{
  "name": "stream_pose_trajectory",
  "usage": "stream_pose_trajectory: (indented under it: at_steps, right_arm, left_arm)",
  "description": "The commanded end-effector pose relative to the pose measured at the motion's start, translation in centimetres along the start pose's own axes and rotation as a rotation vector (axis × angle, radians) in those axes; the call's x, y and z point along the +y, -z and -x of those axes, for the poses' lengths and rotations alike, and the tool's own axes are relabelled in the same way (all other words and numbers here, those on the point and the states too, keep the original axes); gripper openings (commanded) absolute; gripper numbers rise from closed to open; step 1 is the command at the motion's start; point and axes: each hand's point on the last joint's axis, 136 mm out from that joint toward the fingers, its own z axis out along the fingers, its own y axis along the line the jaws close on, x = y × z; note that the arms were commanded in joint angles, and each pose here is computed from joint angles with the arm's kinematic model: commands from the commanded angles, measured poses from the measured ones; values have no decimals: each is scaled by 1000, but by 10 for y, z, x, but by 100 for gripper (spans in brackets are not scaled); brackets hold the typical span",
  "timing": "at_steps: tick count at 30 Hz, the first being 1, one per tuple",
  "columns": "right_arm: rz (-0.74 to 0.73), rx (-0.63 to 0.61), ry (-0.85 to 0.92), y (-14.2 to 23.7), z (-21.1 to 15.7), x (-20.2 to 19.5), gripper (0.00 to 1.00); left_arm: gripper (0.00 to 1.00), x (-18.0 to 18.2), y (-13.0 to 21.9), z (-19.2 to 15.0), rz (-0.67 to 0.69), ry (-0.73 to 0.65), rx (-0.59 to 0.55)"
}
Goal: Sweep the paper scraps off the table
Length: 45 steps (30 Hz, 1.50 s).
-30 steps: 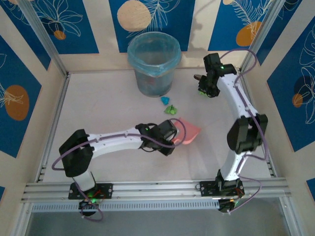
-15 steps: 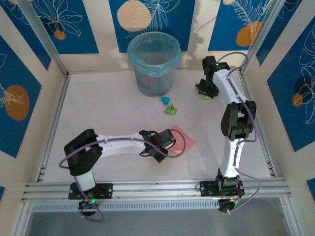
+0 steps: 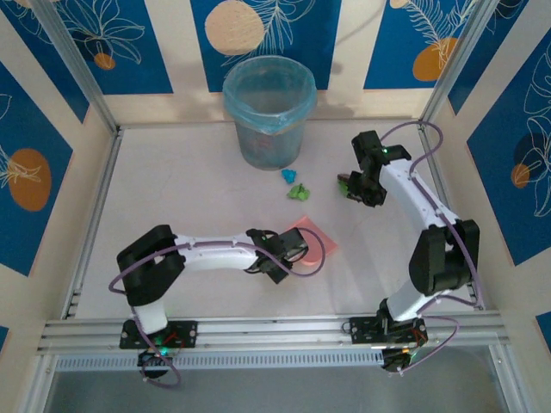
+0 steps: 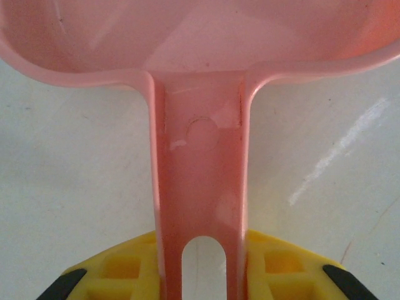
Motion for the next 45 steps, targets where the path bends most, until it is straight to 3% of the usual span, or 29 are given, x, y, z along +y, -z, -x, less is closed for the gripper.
stream_pose_trajectory:
  at_steps: [1,14,23,27,36,45]
  right_arm:
    - [37,24,-6,3,-24,6,0]
    - [-8,70,94,20,-115,11,0]
    - [-11,81,33,36,-162,-11,0]
    - [59,110,13,46,-183,-5,0]
    - [274,119,26,74,-191,21,0]
    - [291,-53,-70,99,-154,-6,0]
  left_arm:
    - [0,6,0,-2,31,-20,23]
    - [0,8,1,-2,42,-9,26]
    - [0,9,3,-3,46,17,29]
    - [0,8,7,-2,39,23,20]
    - [0,6,-4,-4,38,18,41]
    - [0,9,5,1,42,23,-4]
